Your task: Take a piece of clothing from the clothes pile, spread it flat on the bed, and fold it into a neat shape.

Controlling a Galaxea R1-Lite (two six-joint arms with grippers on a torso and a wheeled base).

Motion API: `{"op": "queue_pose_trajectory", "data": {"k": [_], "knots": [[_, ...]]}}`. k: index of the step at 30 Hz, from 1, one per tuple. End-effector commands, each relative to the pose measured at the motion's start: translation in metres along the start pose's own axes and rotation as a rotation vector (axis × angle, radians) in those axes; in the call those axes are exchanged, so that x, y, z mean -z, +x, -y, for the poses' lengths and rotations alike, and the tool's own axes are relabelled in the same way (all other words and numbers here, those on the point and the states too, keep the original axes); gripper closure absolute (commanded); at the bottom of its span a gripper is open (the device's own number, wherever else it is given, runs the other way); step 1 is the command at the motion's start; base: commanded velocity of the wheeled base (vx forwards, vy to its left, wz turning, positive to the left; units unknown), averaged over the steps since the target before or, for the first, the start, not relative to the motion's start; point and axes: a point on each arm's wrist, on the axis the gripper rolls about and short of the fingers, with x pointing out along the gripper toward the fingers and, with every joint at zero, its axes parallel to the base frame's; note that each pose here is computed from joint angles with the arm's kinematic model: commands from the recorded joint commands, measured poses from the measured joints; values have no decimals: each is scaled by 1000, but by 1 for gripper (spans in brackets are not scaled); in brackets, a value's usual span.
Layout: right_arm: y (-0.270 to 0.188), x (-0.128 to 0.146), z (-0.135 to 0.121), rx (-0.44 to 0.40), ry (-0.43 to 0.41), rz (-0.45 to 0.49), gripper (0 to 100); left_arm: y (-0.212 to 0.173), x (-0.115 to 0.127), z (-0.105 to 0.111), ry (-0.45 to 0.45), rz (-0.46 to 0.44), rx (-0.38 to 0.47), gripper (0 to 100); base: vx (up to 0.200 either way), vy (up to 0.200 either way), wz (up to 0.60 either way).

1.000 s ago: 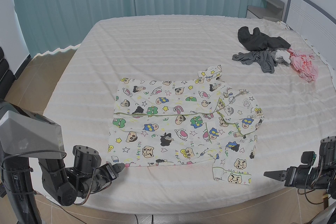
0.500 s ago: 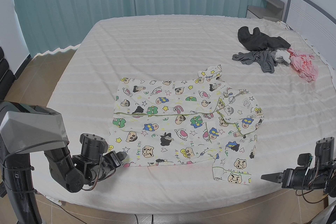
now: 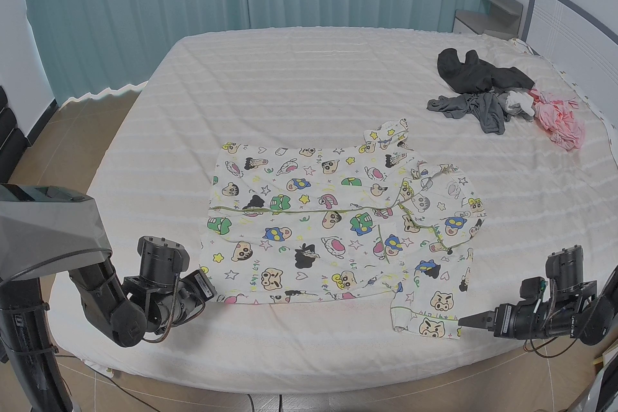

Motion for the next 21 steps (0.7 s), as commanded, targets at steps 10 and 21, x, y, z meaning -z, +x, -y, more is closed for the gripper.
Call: {"op": "queue_pose_trajectory", "data": {"k": [10,21], "knots": [[57,5,-4,-31,-13,-72,0,-22,-6,-5,-12,17,3,100,0,0,0],[73,-2,4,-5,6,-67,0,-22,-6,-4,-11,18,6,100,0,0,0]]}}
